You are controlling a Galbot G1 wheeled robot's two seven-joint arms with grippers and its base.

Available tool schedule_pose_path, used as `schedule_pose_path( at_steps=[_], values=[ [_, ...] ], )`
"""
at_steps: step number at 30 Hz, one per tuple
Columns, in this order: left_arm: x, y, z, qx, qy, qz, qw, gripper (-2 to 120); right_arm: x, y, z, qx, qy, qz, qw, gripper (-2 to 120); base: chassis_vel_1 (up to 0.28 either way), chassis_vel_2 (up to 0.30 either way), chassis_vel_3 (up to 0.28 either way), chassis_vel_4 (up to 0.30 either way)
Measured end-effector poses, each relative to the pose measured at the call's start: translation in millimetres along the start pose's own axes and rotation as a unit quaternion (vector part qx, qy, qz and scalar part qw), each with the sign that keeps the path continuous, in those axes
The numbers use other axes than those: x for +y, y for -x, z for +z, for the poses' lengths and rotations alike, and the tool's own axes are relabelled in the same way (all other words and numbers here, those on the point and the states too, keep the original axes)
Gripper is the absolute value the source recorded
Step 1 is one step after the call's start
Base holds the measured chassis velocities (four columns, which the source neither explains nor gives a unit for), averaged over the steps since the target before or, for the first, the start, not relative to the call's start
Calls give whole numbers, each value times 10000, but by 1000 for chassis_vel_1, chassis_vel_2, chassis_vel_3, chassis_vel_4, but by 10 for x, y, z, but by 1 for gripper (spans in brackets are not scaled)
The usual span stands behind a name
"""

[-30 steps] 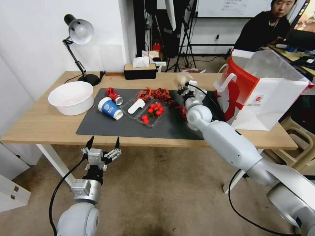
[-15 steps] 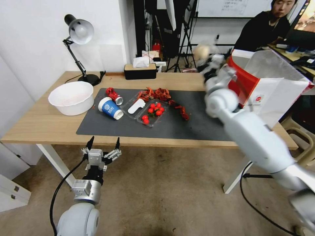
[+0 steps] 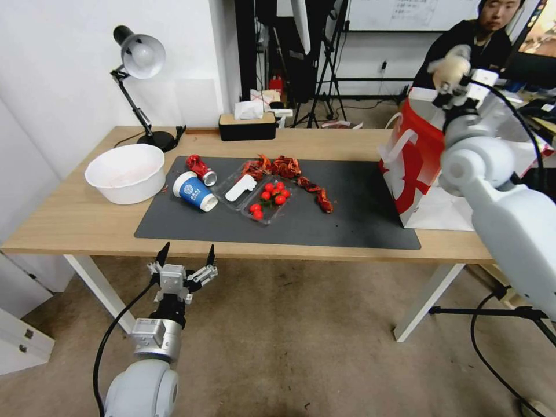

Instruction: Pick up the trash from the table and place it into the takeout bag.

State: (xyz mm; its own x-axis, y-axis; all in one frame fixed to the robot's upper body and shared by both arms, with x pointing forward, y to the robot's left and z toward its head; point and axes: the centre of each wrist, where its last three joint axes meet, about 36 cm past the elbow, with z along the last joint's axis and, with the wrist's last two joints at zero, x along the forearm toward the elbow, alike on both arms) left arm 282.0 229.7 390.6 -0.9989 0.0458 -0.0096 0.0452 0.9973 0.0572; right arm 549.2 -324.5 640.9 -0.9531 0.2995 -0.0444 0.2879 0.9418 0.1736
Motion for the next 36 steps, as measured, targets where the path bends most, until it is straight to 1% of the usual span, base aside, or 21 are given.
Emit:
schedule_pose_path(
  at_steps=[2,4,5,7,8,9,10,13,14,16,17,18,19,20,22,24,26,27,30,35,36],
  values=[
    [-7,-1,2,5,3,6,10000,100,-17,-10,-4,55,17,56,10000,7,0,0,0,0],
    [-10,-5,5,11,7,10,10000,100,-35,-18,-8,105,50,105,9999,11,0,0,0,0],
    [-10,-5,5,11,7,10,10000,100,-35,-18,-8,105,50,105,9999,11,0,0,0,0],
    [-8,-8,11,14,10,9,10000,100,-48,-22,-25,160,100,154,9997,23,0,0,0,0],
    [-7,-9,13,15,11,9,10000,100,-52,-23,-29,173,110,168,9996,26,0,0,0,0],
    [-7,-9,13,15,11,9,10000,100,-52,-23,-29,173,110,168,9996,26,0,0,0,0],
    [-7,-10,15,13,13,9,10000,100,-58,-22,-35,185,119,186,9996,32,0,0,0,0],
    [-10,-15,19,-7,15,12,10000,100,-71,-20,-46,186,132,214,9995,46,0,0,0,0],
    [-10,-15,19,-7,15,12,10000,100,-71,-20,-46,186,132,214,9995,46,0,0,0,0],
    [-11,-17,20,-9,16,14,10000,100,-82,-24,-61,180,140,225,9995,54,0,0,0,0],
    [-12,-17,20,-9,18,16,10000,100,-84,-31,-71,175,144,223,9995,61,0,0,0,0],
    [-12,-17,20,-9,18,16,10000,100,-84,-31,-71,175,144,223,9995,61,0,0,0,0],
    [-14,-18,21,-9,20,18,10000,100,-90,-34,-81,169,153,227,9995,66,0,0,0,0],
    [-14,-19,22,-10,21,19,10000,100,-91,-37,-84,168,159,227,9995,68,0,0,0,0],
    [-15,-19,22,-10,22,20,10000,100,-90,-40,-87,169,164,225,9995,69,0,0,0,0],
    [-18,-20,22,-12,23,24,10000,100,-86,-49,-94,174,180,220,9994,83,0,0,0,0],
    [-20,-21,23,-12,24,26,10000,100,-87,-52,-98,176,189,220,9994,86,0,0,0,0],
    [-21,-22,24,-12,24,27,10000,100,-89,-53,-103,175,197,224,9994,92,0,0,0,0],
    [-23,-27,26,-9,31,28,10000,100,-92,-63,-119,165,216,223,9994,100,0,0,0,0],
    [-29,-36,31,-3,37,35,10000,100,-100,-70,-150,136,258,211,9994,100,0,0,0,0],
    [-30,-39,33,-2,40,35,10000,100,-106,-72,-183,50,357,118,9993,100,0,0,0,0]
  ],
)
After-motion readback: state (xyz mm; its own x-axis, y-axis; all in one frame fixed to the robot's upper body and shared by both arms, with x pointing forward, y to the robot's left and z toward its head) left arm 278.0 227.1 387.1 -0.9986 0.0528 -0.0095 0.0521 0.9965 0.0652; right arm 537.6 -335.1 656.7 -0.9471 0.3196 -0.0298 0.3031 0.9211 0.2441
